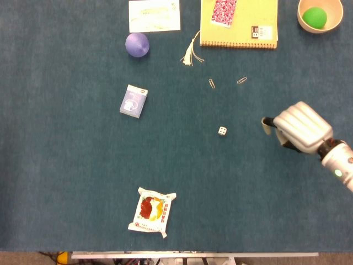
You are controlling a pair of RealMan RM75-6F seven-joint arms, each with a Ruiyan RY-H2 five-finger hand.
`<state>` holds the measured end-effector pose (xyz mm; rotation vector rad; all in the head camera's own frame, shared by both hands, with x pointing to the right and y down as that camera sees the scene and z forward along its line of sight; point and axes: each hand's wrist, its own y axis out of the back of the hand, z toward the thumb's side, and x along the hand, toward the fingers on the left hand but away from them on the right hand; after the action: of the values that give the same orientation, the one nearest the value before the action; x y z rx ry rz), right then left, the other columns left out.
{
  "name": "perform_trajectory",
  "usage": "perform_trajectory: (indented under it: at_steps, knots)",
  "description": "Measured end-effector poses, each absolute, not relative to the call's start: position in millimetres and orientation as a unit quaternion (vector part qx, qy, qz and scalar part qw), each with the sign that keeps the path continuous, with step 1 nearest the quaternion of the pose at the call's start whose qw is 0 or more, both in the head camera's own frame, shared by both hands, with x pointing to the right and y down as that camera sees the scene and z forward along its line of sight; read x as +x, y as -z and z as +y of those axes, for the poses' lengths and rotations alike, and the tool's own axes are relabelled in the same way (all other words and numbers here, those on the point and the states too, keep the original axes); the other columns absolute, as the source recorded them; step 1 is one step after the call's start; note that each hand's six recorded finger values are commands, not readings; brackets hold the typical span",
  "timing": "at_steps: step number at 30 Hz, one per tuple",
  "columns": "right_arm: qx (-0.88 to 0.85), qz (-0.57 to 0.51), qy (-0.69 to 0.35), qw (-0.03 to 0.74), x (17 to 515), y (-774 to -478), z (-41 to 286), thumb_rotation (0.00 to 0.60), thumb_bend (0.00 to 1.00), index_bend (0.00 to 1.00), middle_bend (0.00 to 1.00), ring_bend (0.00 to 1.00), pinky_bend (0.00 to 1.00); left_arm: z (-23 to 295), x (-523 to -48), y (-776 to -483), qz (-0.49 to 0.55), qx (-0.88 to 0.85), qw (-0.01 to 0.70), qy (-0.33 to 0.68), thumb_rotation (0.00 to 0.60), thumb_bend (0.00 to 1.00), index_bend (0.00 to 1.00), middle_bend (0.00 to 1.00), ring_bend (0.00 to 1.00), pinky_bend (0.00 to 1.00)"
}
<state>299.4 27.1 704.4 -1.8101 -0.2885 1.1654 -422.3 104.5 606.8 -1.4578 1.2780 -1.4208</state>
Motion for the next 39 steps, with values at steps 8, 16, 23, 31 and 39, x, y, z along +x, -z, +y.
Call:
perform_trajectory:
  at_steps: [8, 16, 23, 31, 39]
  knots:
    - [-0.738, -0.118, -0.479, 0.46, 289.0, -717.2, 16.2, 0.532, 1.0, 0.48, 1.0, 1.0, 1.0, 104.8, -422.5, -605.7, 0.497, -0.565, 0.361, 0.551, 0.6, 0.0, 0.48, 0.44, 0.28, 0.44]
    - [-0.742, -0.114, -0.484, 0.45, 279.9, -731.8, 12.3, 0.431, 1.0, 0.46, 1.0, 1.0, 1.0, 104.9, -422.9, -606.0, 0.497, -0.565, 0.36, 0.552, 0.6, 0.0, 0.48, 0.44, 0.28, 0.44]
    - [-0.743, -0.105, -0.487, 0.447, 268.3, -741.6, 9.5, 0.352, 1.0, 0.44, 1.0, 1.0, 1.0, 105.0, -422.9, -605.6, 0.497, -0.565, 0.36, 0.552, 0.6, 0.0, 0.48, 0.44, 0.28, 0.44]
    - [-0.743, -0.101, -0.495, 0.439, 259.6, -755.4, 6.5, 0.35, 1.0, 0.43, 1.0, 1.0, 1.0, 104.9, -423.8, -605.3, 0.498, -0.565, 0.358, 0.552, 0.6, 0.0, 0.48, 0.44, 0.28, 0.44]
    - [-0.75, -0.109, -0.489, 0.431, 251.7, -763.5, 3.5, 0.35, 1.0, 0.43, 1.0, 1.0, 1.0, 105.3, -424.0, -606.4, 0.496, -0.566, 0.357, 0.553, 0.6, 0.0, 0.48, 0.44, 0.28, 0.44]
